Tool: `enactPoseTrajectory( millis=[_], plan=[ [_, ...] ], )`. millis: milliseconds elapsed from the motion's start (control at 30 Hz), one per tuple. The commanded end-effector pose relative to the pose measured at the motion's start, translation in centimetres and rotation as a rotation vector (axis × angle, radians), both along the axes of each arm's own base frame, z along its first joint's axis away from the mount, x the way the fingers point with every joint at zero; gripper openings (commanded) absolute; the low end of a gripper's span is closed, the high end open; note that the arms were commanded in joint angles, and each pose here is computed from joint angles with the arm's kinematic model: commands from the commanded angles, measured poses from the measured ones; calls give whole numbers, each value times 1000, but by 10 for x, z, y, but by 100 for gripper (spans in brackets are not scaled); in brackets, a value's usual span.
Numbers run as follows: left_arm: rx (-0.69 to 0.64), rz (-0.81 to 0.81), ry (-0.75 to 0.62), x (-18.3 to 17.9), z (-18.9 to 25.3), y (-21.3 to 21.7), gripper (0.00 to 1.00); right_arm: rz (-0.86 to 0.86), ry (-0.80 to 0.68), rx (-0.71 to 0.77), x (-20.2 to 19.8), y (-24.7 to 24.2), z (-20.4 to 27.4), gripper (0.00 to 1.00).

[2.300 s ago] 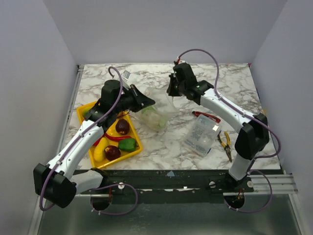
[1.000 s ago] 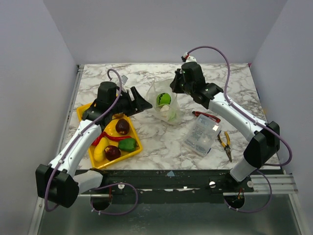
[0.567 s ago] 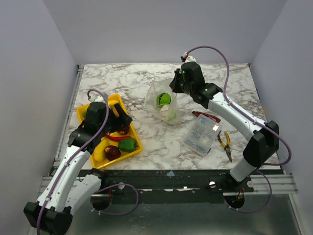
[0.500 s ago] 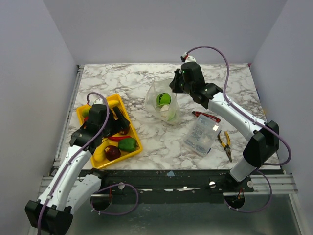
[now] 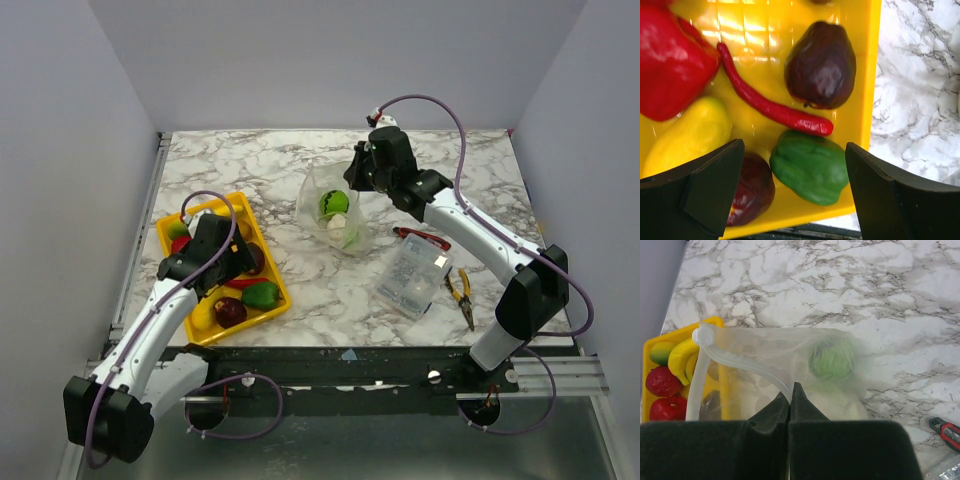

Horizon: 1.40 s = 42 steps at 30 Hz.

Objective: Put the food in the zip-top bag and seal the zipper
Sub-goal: Pick up the fake fruit from the bin.

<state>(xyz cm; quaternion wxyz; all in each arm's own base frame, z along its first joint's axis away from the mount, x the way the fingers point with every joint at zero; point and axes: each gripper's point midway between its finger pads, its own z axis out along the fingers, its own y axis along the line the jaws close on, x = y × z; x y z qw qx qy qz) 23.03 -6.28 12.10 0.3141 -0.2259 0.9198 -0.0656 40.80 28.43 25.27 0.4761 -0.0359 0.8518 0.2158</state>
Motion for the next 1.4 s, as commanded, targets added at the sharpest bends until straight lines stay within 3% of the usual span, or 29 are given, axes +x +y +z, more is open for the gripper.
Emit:
enactPoseTrajectory(
  millis=[0,167,300,400,733,1233,1367],
  plan=[
    [106,-157,-62,41,10,1,84,16,-7,23,2,5,4,0],
    [193,-233,-17,57,3,3,85,27,-3,22,2,6,3,0],
    [93,-292,-48,69,3,-21,85,24,0,24,2,6,1,0],
    [19,-316,5,72,-8,-37,85,21,3,20,1,5,-2,0],
    [-2,-209,156,67,-46,-35,77,21,-4,18,-3,2,1,0],
    [20,-138,62,47,-43,-18,85,33,15,8,-2,5,-11,1],
    [28,-140,64,47,-49,-16,78,36,15,14,-2,6,-9,0]
  ],
)
